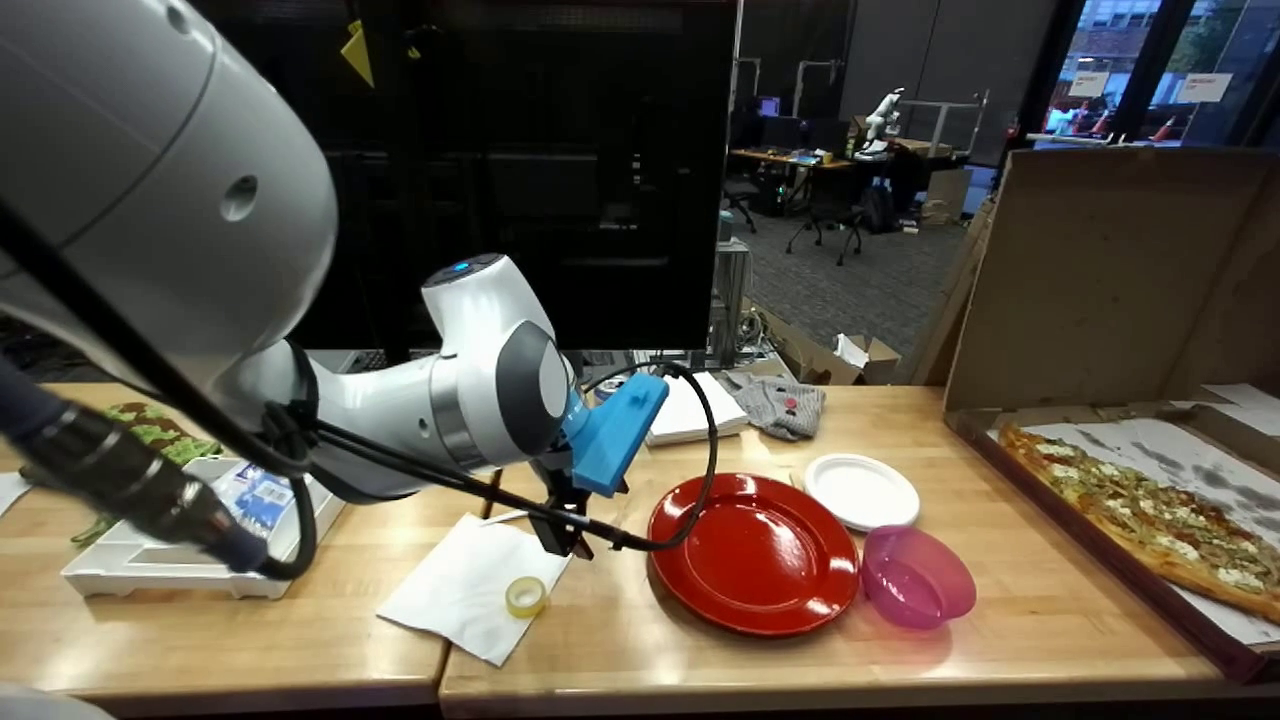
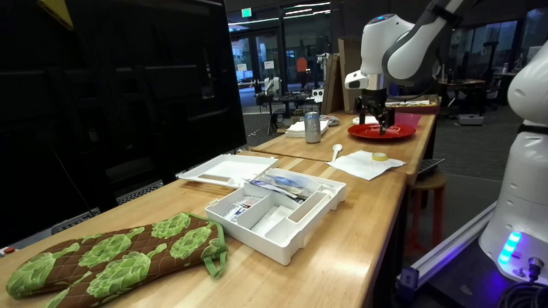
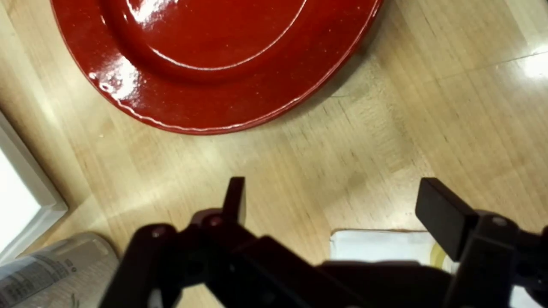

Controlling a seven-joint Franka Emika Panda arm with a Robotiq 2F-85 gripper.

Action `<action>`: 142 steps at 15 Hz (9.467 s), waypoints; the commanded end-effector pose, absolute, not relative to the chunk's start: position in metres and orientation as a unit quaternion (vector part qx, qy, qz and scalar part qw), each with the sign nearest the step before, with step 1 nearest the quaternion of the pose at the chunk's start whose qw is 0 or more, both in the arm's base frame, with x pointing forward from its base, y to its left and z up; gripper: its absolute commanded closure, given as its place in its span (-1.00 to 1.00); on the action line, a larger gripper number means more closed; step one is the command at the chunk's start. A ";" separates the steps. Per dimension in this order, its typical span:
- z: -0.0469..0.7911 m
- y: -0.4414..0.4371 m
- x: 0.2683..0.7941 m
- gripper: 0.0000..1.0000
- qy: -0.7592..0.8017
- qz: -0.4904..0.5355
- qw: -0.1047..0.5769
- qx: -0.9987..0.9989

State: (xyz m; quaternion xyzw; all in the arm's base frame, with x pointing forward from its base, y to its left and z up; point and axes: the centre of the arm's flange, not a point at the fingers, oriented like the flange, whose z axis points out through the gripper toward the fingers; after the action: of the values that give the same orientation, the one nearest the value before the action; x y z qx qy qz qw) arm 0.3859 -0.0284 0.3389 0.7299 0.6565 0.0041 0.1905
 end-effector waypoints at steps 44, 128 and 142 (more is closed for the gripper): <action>0.280 0.075 0.460 -0.57 0.934 0.006 0.042 0.355; 0.325 -0.143 0.501 0.94 0.550 0.247 0.024 0.798; 0.324 -0.149 0.512 0.04 0.544 0.242 0.031 0.803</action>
State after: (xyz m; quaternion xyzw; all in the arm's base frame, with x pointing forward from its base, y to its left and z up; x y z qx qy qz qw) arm 0.5109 -0.1504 0.3157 0.8087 0.5394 0.2329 0.0263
